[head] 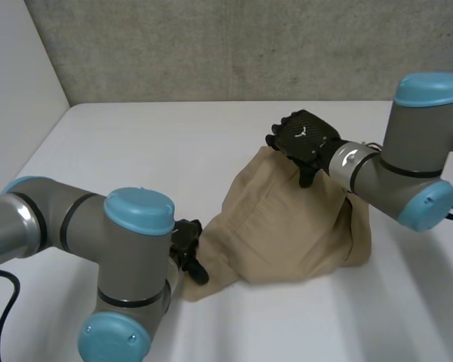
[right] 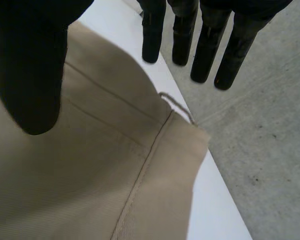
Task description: Fold the shorts.
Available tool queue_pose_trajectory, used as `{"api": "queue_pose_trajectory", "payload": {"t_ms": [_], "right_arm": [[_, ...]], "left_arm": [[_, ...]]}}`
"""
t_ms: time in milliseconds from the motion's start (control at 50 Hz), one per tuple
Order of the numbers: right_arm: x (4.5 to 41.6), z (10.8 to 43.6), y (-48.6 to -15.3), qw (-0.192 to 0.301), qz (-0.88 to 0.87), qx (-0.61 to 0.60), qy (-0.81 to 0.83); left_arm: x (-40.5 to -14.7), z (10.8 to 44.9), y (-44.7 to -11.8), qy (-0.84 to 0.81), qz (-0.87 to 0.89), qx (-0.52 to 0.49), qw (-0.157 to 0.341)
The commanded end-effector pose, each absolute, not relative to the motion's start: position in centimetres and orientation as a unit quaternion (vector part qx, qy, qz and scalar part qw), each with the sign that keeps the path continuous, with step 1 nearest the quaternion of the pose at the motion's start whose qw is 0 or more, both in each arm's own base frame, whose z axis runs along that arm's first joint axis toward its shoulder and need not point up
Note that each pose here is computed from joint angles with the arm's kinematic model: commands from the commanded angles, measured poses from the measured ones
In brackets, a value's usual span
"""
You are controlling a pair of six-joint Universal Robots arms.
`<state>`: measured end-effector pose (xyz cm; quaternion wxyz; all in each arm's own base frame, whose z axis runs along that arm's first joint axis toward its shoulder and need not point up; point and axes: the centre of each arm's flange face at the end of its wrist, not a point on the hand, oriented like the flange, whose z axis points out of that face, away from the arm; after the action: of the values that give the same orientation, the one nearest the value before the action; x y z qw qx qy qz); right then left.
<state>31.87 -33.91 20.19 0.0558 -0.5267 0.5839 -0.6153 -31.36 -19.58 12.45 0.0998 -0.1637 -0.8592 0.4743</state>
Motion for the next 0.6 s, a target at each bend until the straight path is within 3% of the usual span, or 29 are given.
{"api": "queue_pose_trajectory", "payload": {"t_ms": [20,120,200,220,260,280,360,400,440,500,600], "right_arm": [[33.0,17.4,-36.8,0.049,-0.628,-0.529,0.569],[33.7,19.3,-39.0,-0.001,-0.696,-0.512,0.503],[33.8,25.1,-40.8,-0.078,-0.796,-0.432,0.416],[33.4,28.2,-41.2,-0.109,-0.835,-0.383,0.38],[33.0,31.3,-41.1,-0.129,-0.87,-0.33,0.342],[32.7,33.6,-40.7,-0.129,-0.896,-0.293,0.308],[31.7,38.3,-39.0,-0.105,-0.934,-0.229,0.253],[31.3,39.2,-38.4,-0.094,-0.938,-0.216,0.252],[30.8,39.6,-37.8,-0.085,-0.94,-0.203,0.261],[30.5,39.2,-37.3,-0.08,-0.936,-0.204,0.274],[30.3,35.3,-36.7,-0.071,-0.907,-0.24,0.339]], "left_arm": [[-31.5,12.5,-19.9,-0.85,0.494,-0.16,0.095],[-32.5,14.0,-21.3,-0.824,0.534,-0.154,0.11],[-33.5,18.4,-25.0,-0.763,0.62,-0.145,0.113],[-33.3,21.2,-27.1,-0.726,0.666,-0.138,0.101],[-32.7,25.0,-29.1,-0.68,0.718,-0.128,0.082],[-31.8,28.6,-30.7,-0.628,0.768,-0.112,0.06],[-30.9,36.5,-31.5,-0.484,0.872,-0.063,0.028],[-30.7,38.4,-31.1,-0.442,0.896,-0.047,0.022],[-30.5,39.4,-30.6,-0.408,0.912,-0.035,0.021],[-30.6,38.1,-30.1,-0.424,0.904,-0.049,0.019],[-30.9,32.7,-28.8,-0.494,0.864,-0.097,0.013]]}}
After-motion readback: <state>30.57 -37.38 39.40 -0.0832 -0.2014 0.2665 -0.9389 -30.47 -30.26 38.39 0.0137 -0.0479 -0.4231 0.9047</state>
